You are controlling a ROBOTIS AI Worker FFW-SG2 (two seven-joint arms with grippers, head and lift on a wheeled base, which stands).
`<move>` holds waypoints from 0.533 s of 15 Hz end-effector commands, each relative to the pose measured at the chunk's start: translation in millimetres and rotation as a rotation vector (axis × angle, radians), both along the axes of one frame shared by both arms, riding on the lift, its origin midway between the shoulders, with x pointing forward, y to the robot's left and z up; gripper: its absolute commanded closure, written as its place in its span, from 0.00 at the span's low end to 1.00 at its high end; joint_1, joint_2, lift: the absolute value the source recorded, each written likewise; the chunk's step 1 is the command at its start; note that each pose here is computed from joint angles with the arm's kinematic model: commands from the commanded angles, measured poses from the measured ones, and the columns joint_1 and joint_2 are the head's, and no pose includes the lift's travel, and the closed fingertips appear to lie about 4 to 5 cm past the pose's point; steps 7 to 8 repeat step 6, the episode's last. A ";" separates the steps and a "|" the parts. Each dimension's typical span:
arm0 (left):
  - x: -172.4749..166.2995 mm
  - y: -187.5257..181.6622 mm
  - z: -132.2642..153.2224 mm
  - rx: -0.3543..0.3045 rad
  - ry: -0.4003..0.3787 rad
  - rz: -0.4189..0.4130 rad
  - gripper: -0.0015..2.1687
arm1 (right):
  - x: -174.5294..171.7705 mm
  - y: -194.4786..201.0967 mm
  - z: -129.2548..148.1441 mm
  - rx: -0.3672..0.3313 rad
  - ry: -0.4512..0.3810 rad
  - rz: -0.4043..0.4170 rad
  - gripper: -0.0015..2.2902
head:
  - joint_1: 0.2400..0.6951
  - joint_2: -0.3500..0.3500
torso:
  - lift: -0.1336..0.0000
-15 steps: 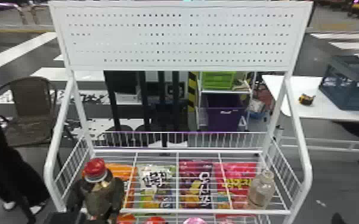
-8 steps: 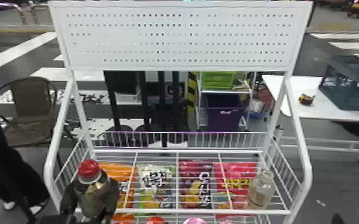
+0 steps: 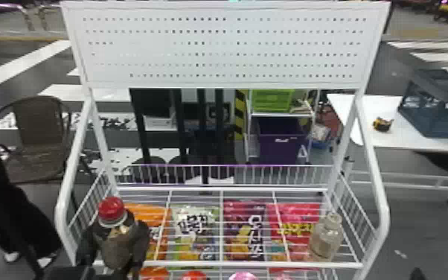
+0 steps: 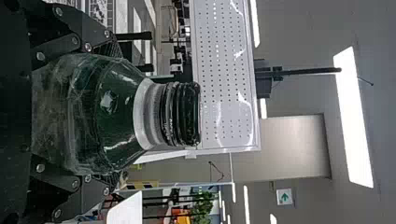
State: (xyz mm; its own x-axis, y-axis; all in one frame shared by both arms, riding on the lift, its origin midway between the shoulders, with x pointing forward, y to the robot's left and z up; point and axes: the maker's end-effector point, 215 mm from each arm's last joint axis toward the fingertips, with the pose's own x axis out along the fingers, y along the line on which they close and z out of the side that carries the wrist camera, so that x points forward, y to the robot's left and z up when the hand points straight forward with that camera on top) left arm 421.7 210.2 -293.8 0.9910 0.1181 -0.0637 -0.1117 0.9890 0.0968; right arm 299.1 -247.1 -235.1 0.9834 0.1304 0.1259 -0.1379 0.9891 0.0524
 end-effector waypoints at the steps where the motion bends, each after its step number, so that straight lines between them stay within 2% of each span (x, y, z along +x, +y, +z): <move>1: 1.5 -0.5 1.1 0.000 -0.001 -0.002 0.98 | 1.7 -0.3 -3.4 0.003 0.011 0.000 0.21 | 0.57 0.50 | 1.00; 8: 4.5 -0.1 -1.2 0.000 0.004 0.000 0.98 | 9.8 0.5 -13.8 0.002 0.048 0.005 0.21 | 0.57 0.50 | 1.00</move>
